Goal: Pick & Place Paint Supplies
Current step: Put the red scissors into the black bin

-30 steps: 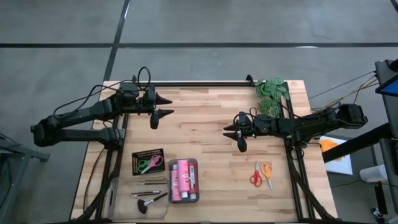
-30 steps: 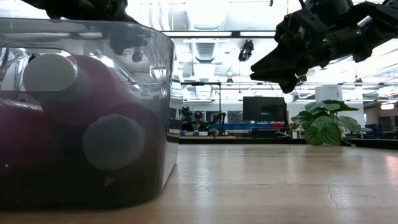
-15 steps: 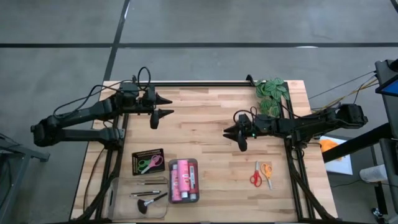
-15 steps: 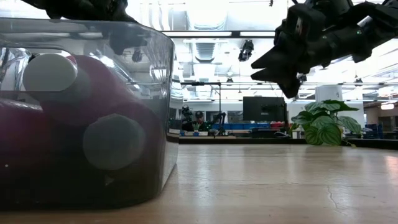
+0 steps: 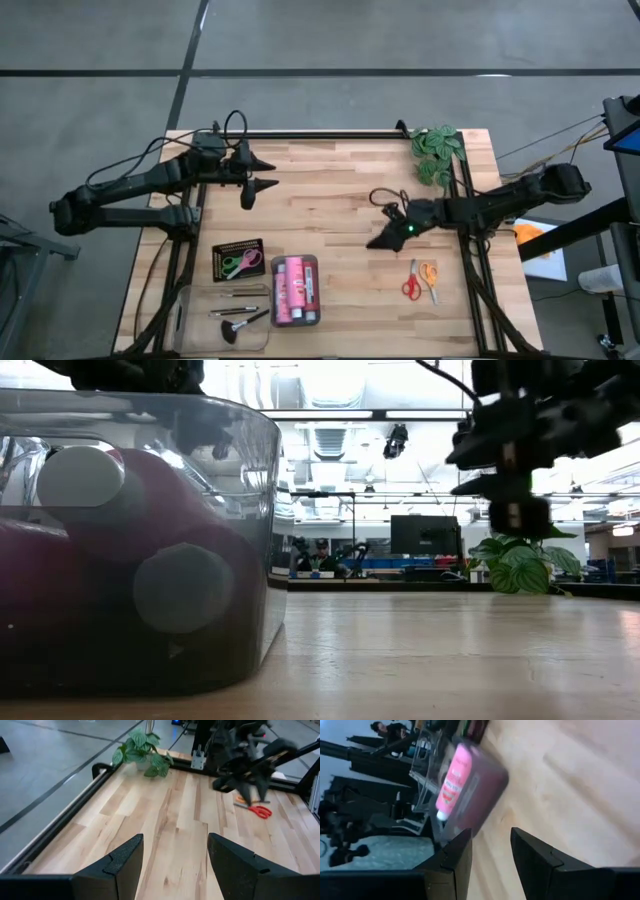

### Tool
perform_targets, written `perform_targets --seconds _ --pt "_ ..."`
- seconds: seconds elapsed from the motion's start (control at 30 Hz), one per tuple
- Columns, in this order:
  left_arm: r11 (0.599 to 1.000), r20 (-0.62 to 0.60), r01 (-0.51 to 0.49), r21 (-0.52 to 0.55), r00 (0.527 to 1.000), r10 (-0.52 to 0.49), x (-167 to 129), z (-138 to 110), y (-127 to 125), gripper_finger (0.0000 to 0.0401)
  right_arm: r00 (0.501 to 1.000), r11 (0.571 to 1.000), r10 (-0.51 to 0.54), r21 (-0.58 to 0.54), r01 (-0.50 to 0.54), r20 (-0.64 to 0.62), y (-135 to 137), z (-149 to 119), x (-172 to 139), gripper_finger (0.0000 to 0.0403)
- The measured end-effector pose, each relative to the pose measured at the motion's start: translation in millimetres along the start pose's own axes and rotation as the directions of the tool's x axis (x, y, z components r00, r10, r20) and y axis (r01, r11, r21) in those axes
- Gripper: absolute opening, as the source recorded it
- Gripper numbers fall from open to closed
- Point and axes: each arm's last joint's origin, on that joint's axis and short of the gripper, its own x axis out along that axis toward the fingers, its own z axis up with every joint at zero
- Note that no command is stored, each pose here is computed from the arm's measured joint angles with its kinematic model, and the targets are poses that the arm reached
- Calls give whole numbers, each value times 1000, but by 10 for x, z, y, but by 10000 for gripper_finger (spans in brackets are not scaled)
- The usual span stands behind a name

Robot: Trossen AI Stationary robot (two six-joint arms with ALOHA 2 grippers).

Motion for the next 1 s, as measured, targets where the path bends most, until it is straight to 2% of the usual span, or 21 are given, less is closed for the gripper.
perform_targets --seconds 0.23,0.33,0.4,0.53,0.67,0.8,1.0 --pt "1000 -63 -1 -12 998 0 -2 -63 0 224 999 982 -45 183 47 -14 110 -388 46 132" --pt "1000 -93 -2 -19 996 0 -3 -93 0 224 992 963 -122 237 128 -41 214 -510 53 132" --pt "1000 -105 -2 -21 995 0 -5 -105 0 224 974 941 -213 251 225 -75 328 -563 40 132" --pt "1000 -131 -3 -27 991 0 -8 -130 0 224 886 845 -448 268 462 -117 610 -608 -50 132" --pt "1000 -142 -4 -30 990 -1 -9 -141 0 224 785 741 -600 264 617 -152 882 -689 -75 132" --pt "1000 -142 -4 -30 990 -1 -9 -141 -1 224 721 670 -670 273 690 -178 1001 -850 101 132" --pt "999 -143 -4 -32 990 -1 -9 -143 0 224 629 551 -755 340 762 -186 911 -1095 482 132"
